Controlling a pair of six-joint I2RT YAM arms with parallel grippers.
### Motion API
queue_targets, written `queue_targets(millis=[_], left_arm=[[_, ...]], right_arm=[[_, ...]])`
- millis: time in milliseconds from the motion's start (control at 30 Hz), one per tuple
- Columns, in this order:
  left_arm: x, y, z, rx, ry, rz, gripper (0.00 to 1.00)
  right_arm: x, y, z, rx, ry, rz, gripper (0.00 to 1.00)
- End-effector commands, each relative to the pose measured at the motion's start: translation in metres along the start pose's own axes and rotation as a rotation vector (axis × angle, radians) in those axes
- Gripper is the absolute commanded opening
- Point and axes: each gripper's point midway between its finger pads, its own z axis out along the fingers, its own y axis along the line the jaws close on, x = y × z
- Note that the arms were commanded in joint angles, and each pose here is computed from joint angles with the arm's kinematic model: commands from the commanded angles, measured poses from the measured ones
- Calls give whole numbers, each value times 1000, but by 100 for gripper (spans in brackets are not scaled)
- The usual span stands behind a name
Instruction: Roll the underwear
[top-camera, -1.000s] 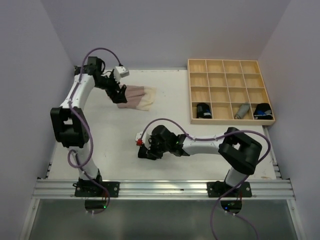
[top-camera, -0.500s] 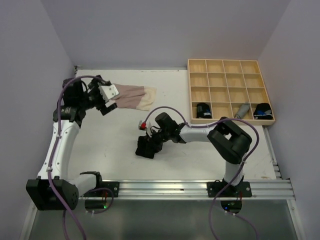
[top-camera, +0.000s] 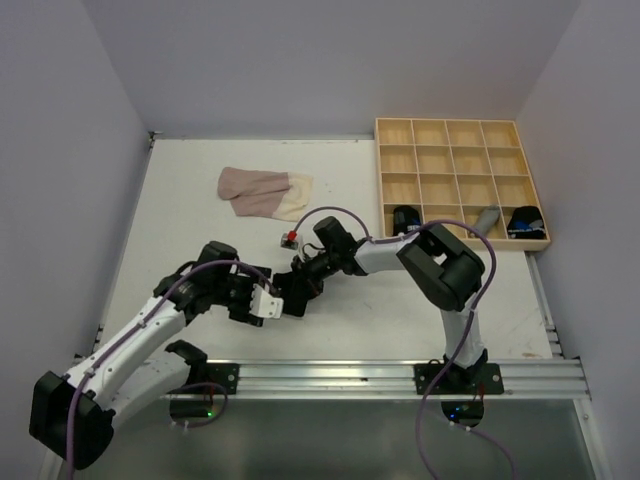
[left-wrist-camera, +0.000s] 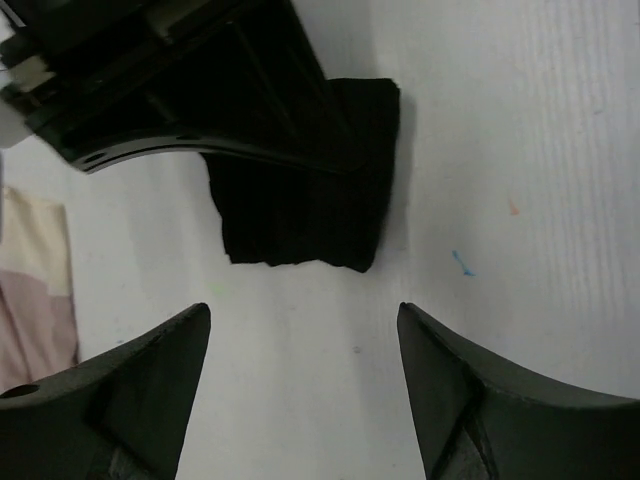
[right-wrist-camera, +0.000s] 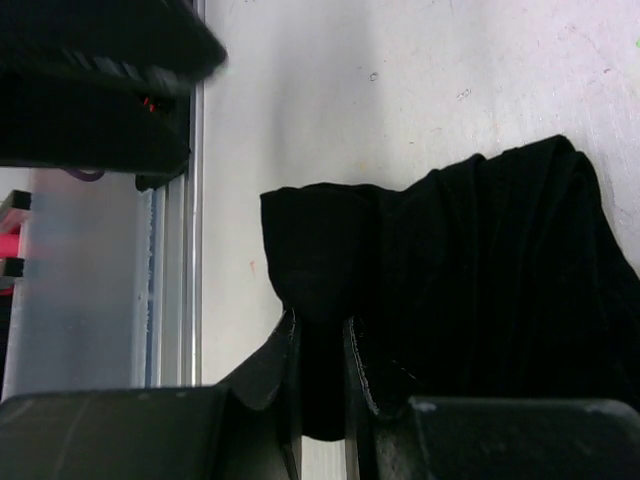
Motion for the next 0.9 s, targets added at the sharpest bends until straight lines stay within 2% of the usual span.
queue_targets(millis=[0, 267, 600, 867], left_arm=[[-4, -10, 17, 56, -3, 10, 77], [-15, -36, 48, 98, 1, 51, 70], [-2, -17, 69, -56, 81, 95, 62], [11, -30, 80, -59, 106, 181, 58]], right_arm=[[69, -37, 4, 115, 135, 198, 0], [72, -42, 9, 89, 143, 231, 0], [75, -44, 12, 68, 154, 244, 0], [75, -43, 13, 56, 157, 242, 0]])
